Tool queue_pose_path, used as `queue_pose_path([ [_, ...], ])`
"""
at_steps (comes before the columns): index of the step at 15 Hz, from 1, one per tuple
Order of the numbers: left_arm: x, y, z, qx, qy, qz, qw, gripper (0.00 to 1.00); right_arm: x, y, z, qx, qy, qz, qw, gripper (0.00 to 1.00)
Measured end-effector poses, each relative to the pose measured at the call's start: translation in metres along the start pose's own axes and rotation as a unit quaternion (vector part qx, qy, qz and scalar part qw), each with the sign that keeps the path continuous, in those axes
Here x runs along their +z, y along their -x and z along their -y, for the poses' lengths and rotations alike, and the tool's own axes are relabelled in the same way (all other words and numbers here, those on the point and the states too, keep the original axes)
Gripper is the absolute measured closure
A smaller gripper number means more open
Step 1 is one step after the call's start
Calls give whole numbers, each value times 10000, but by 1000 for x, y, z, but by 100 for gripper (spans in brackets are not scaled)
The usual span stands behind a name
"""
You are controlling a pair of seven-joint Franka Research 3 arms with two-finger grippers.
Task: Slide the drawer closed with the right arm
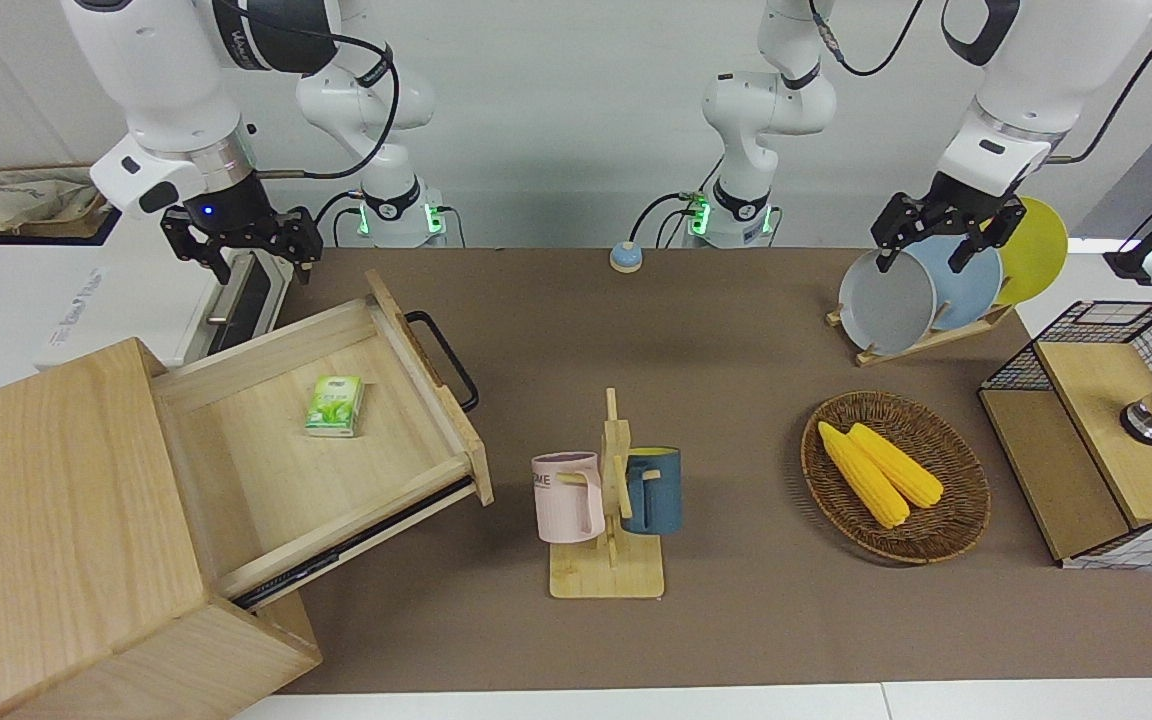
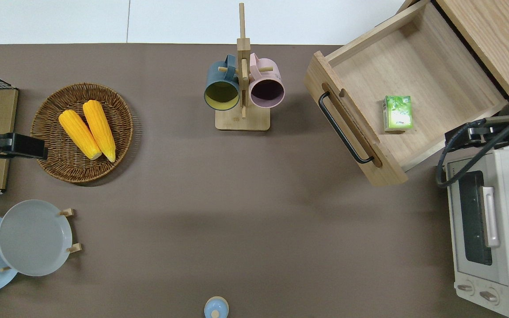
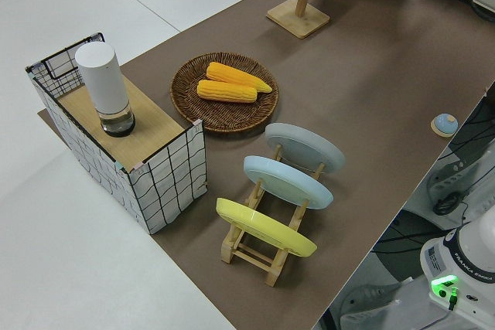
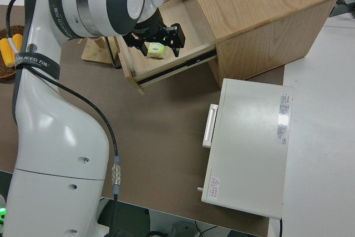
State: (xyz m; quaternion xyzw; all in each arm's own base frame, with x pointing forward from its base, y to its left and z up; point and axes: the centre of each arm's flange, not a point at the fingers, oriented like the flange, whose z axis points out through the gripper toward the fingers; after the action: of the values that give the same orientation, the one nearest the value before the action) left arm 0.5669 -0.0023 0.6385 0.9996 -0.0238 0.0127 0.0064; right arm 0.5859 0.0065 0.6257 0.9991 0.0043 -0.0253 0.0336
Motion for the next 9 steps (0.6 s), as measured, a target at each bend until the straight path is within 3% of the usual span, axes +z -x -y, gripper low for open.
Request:
queue_pose_path([
  [7, 0, 0, 0, 0, 0, 0, 10000, 0, 1, 1, -1, 0, -9, 27, 10000, 87],
  [8, 0, 0, 0, 0, 0, 0, 10000, 0, 1, 1, 0, -3, -35, 28, 10000, 96],
  [9, 0, 0, 0, 0, 0, 0, 10000, 0, 0, 1, 1, -12, -66, 31, 10000, 99],
])
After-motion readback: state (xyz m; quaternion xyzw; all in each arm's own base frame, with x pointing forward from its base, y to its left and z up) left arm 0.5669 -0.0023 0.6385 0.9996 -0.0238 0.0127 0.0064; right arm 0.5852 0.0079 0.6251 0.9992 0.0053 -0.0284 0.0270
